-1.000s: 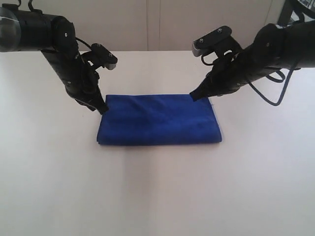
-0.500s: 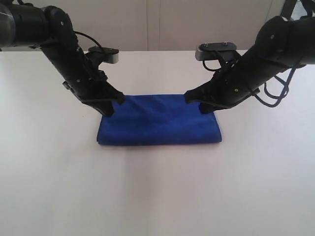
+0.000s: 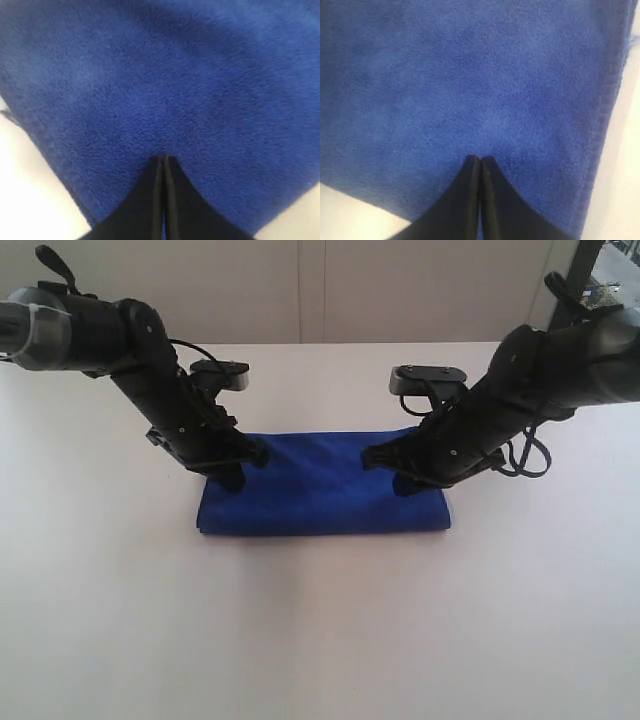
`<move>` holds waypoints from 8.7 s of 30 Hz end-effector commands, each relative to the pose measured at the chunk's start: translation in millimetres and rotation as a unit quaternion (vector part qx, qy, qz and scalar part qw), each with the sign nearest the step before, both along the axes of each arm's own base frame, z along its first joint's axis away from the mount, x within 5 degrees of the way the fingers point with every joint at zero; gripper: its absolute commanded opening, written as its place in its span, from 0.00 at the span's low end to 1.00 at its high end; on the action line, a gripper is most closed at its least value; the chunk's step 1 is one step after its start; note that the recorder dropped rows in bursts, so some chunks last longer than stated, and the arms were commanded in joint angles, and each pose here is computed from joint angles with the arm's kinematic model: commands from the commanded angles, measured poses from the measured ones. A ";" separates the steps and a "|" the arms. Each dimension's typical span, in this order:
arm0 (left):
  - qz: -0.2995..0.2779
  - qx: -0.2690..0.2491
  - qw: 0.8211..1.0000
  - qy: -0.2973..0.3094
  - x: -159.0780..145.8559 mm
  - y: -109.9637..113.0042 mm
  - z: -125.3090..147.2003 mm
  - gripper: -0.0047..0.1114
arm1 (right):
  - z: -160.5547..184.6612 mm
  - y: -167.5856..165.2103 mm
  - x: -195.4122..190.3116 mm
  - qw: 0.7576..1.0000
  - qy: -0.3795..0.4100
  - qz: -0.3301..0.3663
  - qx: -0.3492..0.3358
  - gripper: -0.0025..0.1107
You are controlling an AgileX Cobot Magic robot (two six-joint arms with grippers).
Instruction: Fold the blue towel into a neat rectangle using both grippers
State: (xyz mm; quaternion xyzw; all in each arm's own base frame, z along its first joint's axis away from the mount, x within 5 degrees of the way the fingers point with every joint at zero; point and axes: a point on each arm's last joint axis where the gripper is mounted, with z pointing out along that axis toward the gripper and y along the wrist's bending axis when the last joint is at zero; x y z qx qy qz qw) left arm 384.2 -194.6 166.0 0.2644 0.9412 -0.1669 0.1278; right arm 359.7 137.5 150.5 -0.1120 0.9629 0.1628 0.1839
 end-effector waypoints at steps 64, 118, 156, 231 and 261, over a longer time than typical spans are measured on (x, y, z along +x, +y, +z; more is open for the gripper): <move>0.001 0.004 1.000 0.020 0.3 -0.6 -14.1 0.04 | -33.6 56.8 8.5 0.993 0.063 0.027 0.094 0.02; 0.000 0.005 1.000 0.023 -0.2 -0.5 -14.2 0.04 | -15.1 -55.2 24.1 0.994 0.080 0.001 -0.073 0.02; 0.099 0.039 0.992 0.061 -10.9 65.8 40.0 0.04 | 36.4 -56.8 21.9 0.998 -0.016 -0.015 -0.059 0.02; 0.143 -0.045 0.924 -0.352 -209.7 138.2 120.5 0.04 | 153.9 -106.5 -189.5 0.898 -0.424 -0.120 -0.002 0.02; 0.144 -0.046 0.923 -0.355 -209.4 138.3 121.0 0.04 | 174.6 -136.3 -314.7 0.736 -0.646 -0.204 0.014 0.02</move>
